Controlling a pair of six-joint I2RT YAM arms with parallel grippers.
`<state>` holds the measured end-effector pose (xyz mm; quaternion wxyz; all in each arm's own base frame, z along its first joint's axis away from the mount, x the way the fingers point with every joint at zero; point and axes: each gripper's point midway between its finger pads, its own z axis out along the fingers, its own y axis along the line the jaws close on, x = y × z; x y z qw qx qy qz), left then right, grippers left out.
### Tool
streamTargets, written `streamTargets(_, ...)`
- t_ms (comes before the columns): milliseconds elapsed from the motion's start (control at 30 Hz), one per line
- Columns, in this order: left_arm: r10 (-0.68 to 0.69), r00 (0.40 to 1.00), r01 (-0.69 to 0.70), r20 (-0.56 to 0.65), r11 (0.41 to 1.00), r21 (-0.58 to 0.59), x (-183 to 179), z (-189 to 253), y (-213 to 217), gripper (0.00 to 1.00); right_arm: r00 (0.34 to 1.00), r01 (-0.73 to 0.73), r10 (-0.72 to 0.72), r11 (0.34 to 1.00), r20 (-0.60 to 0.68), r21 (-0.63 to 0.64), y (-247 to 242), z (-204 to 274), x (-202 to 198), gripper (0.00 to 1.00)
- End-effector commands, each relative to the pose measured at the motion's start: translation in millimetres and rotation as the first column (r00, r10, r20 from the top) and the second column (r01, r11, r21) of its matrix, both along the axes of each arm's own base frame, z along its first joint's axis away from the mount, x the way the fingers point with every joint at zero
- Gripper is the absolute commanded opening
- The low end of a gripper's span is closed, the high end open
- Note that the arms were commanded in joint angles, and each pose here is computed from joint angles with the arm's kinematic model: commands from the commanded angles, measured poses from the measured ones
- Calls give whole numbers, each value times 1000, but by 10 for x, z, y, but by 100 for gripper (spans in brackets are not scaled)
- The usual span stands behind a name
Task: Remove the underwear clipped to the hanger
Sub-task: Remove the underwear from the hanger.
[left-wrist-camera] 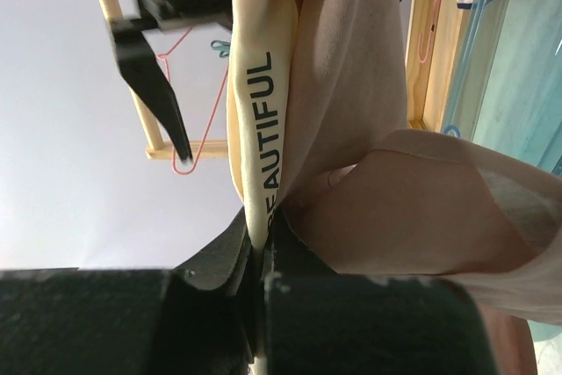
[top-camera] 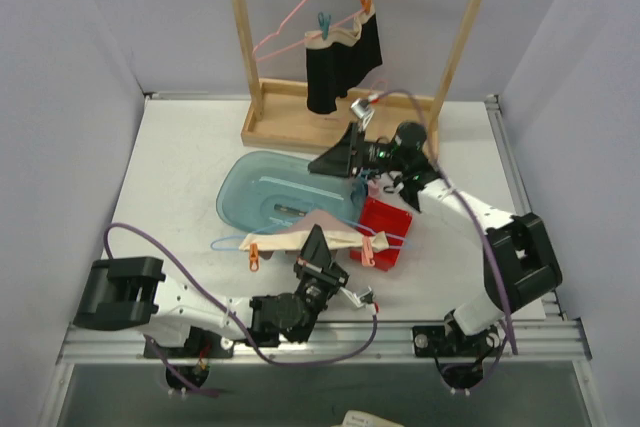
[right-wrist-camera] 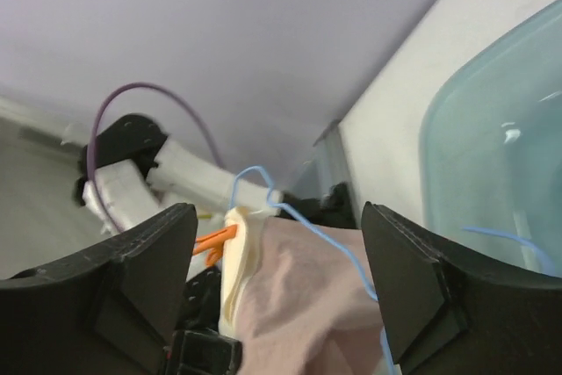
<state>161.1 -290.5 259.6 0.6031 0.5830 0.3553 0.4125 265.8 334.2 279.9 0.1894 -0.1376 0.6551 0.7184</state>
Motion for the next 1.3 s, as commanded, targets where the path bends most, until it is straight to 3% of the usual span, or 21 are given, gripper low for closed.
streamTargets(0, 11, 1000, -12, -13, 997, -77, -6, 149, 27, 3, 892, 294, -170, 923, 420, -250, -469, -22, 406, 79)
streamTargets(33, 12, 1000, -13, -12, 997, -79, -1, 157, 39, 3, 844, 422, -240, 849, 480, -318, -560, -7, 618, 80)
streamTargets(167, 18, 1000, -18, 8, 995, -95, 12, 242, 90, 3, 870, 432, -239, 790, 431, -435, -701, -361, 567, 80)
streamTargets(300, 50, 998, -46, 28, 992, -115, 46, 350, 219, 3, 833, 542, -324, 641, 448, -544, -1091, -615, 578, 82)
streamTargets(433, 102, 994, -96, 29, 980, -175, 109, 485, 428, 3, 803, 595, -443, 583, 398, -553, -1344, -648, 425, 84)
streamTargets(600, 152, 988, -141, 18, 950, -279, 129, 700, 679, 2, 617, 779, -673, 451, 408, -435, -1807, -242, 296, 91)
streamTargets(667, 195, 978, -208, -77, 880, -427, 145, 858, 867, 2, 606, 789, -697, 464, 384, -403, -1806, -134, 229, 91)
streamTargets(733, 172, 961, -273, -218, 733, -623, 136, 1226, 1032, 3, 588, 800, -714, 444, 381, -403, -1849, -156, 221, 92)
streamTargets(800, 139, 945, -299, -295, 732, -612, 98, 1155, 910, 3, 563, 815, -729, 412, 389, -408, -1902, -183, 252, 92)
streamTargets(833, 49, 938, -294, -344, 640, -710, 92, 1559, 982, 3, 550, 824, -734, 399, 398, -403, -1921, -189, 280, 93)
streamTargets(867, 1, 886, -355, -464, 644, -678, 74, 1240, 1099, 2, 545, 827, -738, 393, 399, -402, -1928, -198, 293, 93)
streamTargets(900, -152, 775, -384, -614, 659, -647, -23, 1120, 928, 3, 538, 832, -738, 386, 407, -398, -1939, -188, 308, 93)
streamTargets(933, -222, 727, -406, -650, 625, -667, -13, 1219, 862, 3, 535, 835, -736, 386, 414, -392, -1936, -172, 325, 93)
streamTargets(1000, -340, 592, -418, -731, 646, -639, -133, 1114, 714, 3, 545, 836, -714, 423, 439, -350, -1875, -90, 332, 93)
streamTargets(1033, -382, 553, -419, -740, 641, -644, -173, 1125, 685, 3, 546, 838, -701, 462, 459, -292, -1809, 33, 337, 93)
streamTargets(1067, -421, 514, -433, -748, 625, -649, -210, 1154, 666, 3, 596, 800, -658, 536, 461, -270, -1686, 40, 260, 93)
streamTargets(1100, -474, 437, -443, -764, 626, -641, -264, 1150, 609, 2, 612, 783, -637, 570, 469, -249, -1629, 65, 230, 93)
streamTargets(1167, -520, 364, -456, -773, 624, -635, -324, 1155, 535, 2, 638, 740, -580, 644, 506, -195, -1518, 144, 120, 93)
streamTargets(1267, -548, 310, -489, -777, 608, -625, -353, 1125, 475, 2, 626, 702, -527, 701, 575, -122, -1441, 294, -16, 93)
